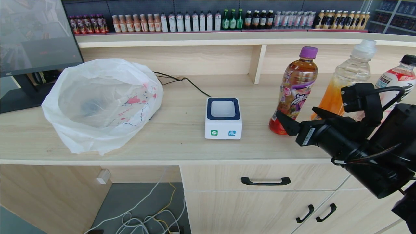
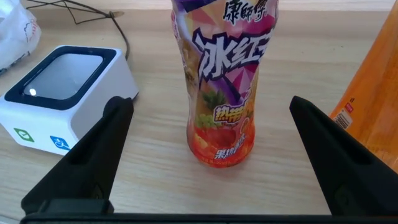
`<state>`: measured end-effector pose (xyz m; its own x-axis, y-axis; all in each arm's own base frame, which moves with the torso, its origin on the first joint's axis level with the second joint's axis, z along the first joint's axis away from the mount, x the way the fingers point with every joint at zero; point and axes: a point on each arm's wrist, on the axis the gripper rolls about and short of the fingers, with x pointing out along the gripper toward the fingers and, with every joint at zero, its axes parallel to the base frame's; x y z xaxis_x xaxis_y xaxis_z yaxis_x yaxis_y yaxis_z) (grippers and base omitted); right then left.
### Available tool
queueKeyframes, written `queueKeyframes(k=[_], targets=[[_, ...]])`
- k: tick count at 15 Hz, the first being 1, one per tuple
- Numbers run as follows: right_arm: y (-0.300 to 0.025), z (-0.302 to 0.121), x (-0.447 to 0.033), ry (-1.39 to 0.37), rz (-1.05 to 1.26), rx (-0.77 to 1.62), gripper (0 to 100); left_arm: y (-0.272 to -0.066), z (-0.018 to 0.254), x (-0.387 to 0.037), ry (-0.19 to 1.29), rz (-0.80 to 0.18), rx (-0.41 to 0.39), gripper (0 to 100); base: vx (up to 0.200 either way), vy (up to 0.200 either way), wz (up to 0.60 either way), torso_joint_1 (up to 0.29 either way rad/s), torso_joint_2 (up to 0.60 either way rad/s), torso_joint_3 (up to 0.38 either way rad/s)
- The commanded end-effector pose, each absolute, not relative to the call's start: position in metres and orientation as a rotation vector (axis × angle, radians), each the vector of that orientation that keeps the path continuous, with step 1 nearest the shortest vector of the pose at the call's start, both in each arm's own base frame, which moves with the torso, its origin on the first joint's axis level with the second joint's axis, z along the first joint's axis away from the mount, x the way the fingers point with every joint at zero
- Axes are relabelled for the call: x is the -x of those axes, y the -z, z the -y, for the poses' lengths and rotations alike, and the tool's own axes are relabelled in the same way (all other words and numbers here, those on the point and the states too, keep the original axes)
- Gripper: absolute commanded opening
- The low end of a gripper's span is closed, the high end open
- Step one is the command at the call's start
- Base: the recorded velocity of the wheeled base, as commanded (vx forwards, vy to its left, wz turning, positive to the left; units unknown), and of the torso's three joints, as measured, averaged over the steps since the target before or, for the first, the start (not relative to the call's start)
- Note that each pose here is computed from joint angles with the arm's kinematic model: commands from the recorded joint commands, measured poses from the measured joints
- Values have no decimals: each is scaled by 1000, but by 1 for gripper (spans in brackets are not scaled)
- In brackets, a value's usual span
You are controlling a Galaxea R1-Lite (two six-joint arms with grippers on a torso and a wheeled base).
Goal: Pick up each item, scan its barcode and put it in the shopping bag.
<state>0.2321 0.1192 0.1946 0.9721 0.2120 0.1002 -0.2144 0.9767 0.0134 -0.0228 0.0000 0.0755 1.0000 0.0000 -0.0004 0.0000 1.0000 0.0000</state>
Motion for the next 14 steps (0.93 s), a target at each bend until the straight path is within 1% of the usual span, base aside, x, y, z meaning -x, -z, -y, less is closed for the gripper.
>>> queueKeyframes(k=[1,11,14], targets=[[-193,-120,-235,-211,99,-20,100,-75,0,23,0,0,0,100,0,0,0,0,0,0],[-194,-121,-258,-183,107,-27,100,-75,0,23,2,0,0,100,0,0,0,0,0,0],[-195,-125,-263,-212,115,-30,100,-75,0,23,0,0,0,100,0,0,0,0,0,0]])
